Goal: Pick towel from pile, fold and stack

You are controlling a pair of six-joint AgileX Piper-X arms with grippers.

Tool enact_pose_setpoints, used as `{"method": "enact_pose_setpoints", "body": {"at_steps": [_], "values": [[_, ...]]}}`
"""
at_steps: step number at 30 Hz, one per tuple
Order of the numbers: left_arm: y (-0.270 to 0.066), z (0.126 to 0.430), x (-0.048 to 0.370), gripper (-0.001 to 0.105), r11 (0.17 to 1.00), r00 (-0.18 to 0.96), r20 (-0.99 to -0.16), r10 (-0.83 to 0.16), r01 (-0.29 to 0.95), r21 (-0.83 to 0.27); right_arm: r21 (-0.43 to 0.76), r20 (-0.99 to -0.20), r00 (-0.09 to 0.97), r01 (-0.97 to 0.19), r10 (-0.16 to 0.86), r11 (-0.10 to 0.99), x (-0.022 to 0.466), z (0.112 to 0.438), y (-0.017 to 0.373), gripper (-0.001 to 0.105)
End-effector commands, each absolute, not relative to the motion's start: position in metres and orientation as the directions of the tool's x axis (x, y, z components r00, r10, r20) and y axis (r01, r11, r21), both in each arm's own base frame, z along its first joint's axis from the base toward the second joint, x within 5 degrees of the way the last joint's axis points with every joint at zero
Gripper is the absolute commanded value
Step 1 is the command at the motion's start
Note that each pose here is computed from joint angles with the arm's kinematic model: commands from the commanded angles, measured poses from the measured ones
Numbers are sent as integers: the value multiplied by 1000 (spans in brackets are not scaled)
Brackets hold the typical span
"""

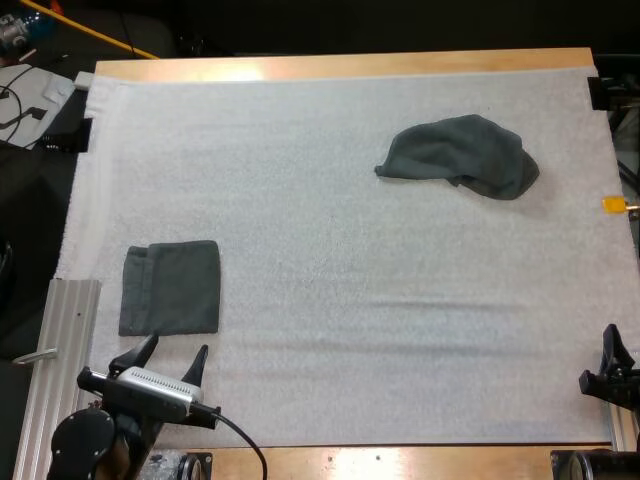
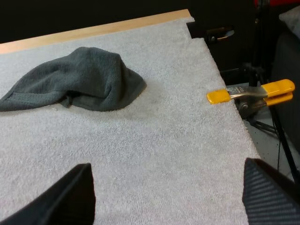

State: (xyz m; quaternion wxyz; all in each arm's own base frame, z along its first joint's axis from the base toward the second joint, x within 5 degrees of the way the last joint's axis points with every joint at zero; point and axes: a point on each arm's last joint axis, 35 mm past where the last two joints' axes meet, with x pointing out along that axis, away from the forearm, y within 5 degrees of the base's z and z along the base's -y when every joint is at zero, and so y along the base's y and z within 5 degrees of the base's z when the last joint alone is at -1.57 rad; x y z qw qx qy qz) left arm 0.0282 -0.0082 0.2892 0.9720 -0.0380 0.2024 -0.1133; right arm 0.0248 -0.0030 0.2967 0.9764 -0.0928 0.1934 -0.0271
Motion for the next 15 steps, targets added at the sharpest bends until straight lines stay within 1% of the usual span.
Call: {"method": "enact_pose_setpoints", "body": {"at_steps": [1,15], "values": [[-8,291,31,59,971,894,-380,-239,206,-125,-195,-379,921,16,-90,981,28,297,-3,64],[-8,291,31,59,970,894,-379,-239,207,-124,-195,-378,921,17,-91,981,27,298,-3,64]]}}
